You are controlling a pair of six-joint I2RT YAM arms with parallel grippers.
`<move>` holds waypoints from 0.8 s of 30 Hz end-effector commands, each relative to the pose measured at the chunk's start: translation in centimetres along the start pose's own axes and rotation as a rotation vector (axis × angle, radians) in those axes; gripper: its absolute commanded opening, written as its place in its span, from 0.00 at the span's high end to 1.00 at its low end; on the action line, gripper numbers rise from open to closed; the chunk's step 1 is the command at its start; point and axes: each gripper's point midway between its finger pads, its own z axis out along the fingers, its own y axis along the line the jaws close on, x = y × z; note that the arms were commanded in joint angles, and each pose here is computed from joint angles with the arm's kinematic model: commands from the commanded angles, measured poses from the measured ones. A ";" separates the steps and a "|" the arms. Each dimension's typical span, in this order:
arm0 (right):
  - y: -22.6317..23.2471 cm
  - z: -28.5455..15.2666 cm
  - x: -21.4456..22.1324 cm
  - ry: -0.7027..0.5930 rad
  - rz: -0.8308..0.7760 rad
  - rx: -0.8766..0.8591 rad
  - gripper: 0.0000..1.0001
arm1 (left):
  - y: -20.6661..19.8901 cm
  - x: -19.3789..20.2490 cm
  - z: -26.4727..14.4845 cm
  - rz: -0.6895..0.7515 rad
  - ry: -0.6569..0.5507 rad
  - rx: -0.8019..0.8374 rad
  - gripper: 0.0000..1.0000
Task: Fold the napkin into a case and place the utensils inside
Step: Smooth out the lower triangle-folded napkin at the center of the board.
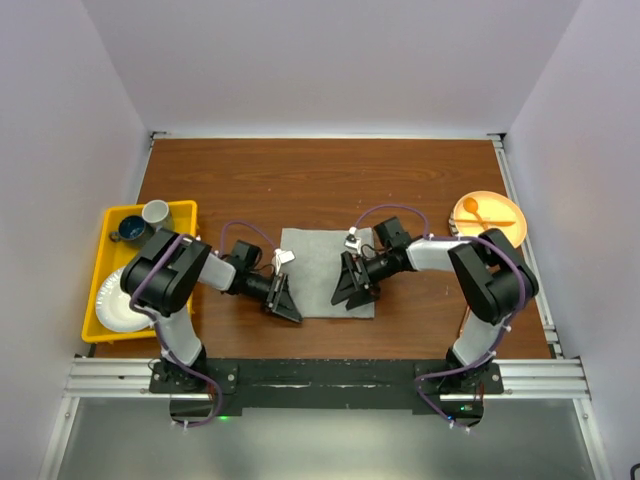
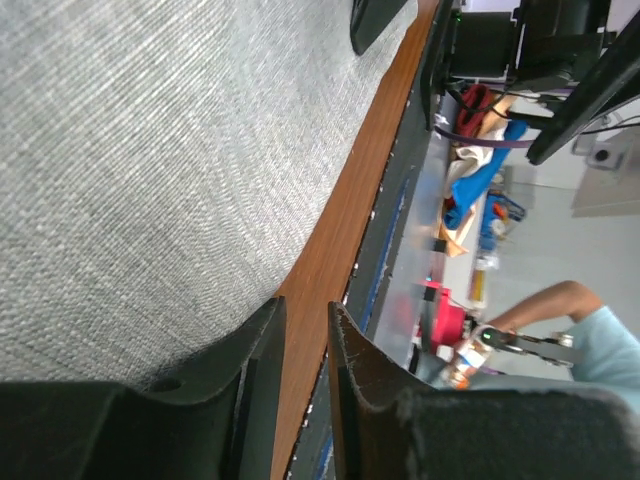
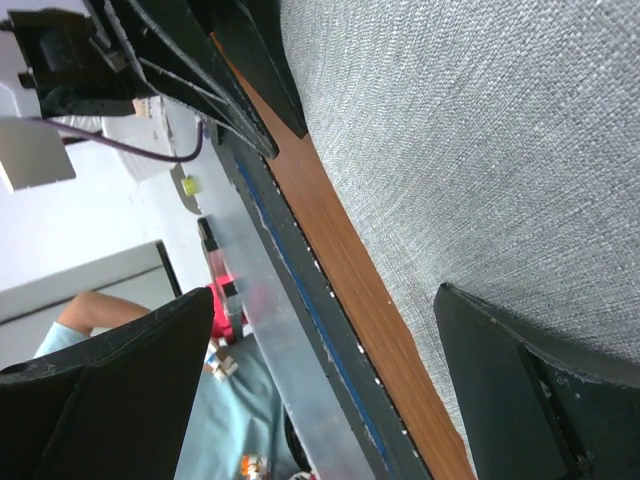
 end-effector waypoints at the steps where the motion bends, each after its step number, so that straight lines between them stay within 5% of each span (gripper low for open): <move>1: -3.8 -0.8 2.1 0.062 0.035 0.066 0.02 | 1.3 0.4 0.1 -0.013 0.019 -0.013 0.72; 5: -2.8 -2.2 1.4 0.093 -0.023 0.020 0.02 | 1.9 0.6 -0.2 -0.038 0.042 -0.006 0.70; 11: 6.3 -6.8 -3.7 -0.058 -0.264 -0.093 0.02 | -6.4 -2.6 -1.2 0.407 0.037 0.090 0.55; 16: 6.0 -9.0 -10.9 -0.237 -0.330 -0.022 0.03 | -12.1 -13.0 -4.5 0.683 -0.193 -0.039 0.51; 22: 3.6 -7.4 -16.1 -0.287 -0.231 -0.057 0.14 | -10.2 -19.1 -3.1 0.685 -0.264 -0.037 0.54; 24: 3.1 -7.1 -16.7 -0.289 -0.204 -0.062 0.17 | -8.4 -19.4 -2.5 0.588 -0.275 -0.013 0.55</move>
